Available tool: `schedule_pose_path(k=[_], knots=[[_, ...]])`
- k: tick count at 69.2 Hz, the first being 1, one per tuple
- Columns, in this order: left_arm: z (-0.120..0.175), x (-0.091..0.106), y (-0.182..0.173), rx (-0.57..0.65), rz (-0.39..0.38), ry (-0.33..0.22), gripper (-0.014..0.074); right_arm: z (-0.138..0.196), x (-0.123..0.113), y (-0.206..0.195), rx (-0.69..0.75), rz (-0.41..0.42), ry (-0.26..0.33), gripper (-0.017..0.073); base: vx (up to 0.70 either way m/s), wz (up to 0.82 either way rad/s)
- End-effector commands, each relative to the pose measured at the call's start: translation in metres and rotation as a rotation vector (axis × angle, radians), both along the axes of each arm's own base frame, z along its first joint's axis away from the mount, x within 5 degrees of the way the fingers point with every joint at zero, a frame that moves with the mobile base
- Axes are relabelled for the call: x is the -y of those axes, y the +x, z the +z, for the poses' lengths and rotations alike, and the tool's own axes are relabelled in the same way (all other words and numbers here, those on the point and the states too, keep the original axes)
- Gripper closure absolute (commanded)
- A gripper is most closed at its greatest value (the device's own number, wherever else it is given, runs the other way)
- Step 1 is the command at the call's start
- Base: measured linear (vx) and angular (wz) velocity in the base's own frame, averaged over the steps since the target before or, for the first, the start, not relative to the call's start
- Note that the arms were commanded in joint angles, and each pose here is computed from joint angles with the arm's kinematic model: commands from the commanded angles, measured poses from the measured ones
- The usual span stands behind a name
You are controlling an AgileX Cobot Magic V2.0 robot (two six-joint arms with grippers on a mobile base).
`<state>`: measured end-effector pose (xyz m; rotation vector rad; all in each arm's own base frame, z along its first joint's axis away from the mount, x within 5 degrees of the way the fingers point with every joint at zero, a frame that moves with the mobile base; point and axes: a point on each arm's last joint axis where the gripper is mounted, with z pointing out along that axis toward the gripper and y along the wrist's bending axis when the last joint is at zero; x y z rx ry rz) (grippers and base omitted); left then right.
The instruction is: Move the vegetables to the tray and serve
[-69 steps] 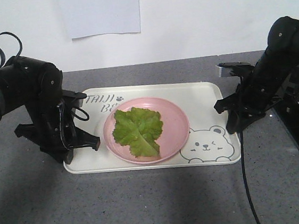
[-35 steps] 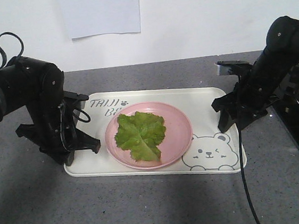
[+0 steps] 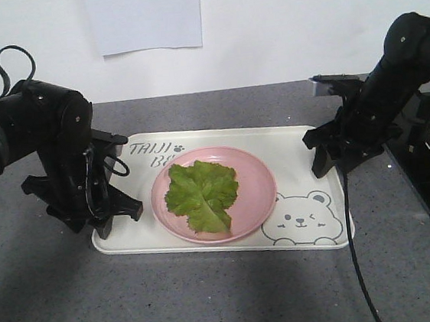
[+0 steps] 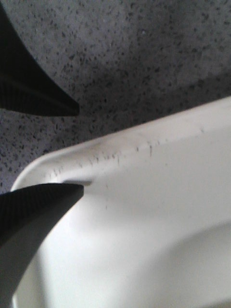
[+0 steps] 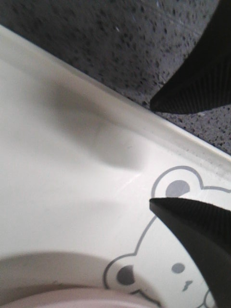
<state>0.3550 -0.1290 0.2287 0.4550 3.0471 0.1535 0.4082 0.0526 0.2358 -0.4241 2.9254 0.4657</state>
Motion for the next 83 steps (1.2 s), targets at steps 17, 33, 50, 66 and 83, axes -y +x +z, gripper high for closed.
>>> schedule_pose_path(k=[17, 33, 50, 66, 83], knots=[[0.057, -0.007, -0.013, 0.153, -0.016, -0.006, 0.0258, 0.114, -0.002, -0.012, 0.329, -0.039, 0.067, 0.0273, 0.00, 0.00], [0.106, -0.008, -0.024, 0.412, -0.027, -0.126, 0.0307, 0.157, -0.008, -0.036, 0.469, 0.007, 0.148, 0.0569, 0.00, 0.00], [0.192, -0.020, -0.065, 0.795, -0.038, -0.328, 0.0536, 0.216, -0.007, -0.080, 0.701, 0.059, 0.166, 0.0565, 0.00, 0.00], [0.252, -0.042, -0.122, 1.036, -0.053, -0.433, 0.0601, 0.275, -0.005, -0.141, 0.966, 0.108, 0.179, 0.0565, 0.00, 0.00], [0.292, -0.060, -0.177, 1.231, -0.069, -0.555, 0.0601, 0.313, -0.001, -0.193, 1.196, 0.142, 0.155, 0.0565, 0.00, 0.00]])
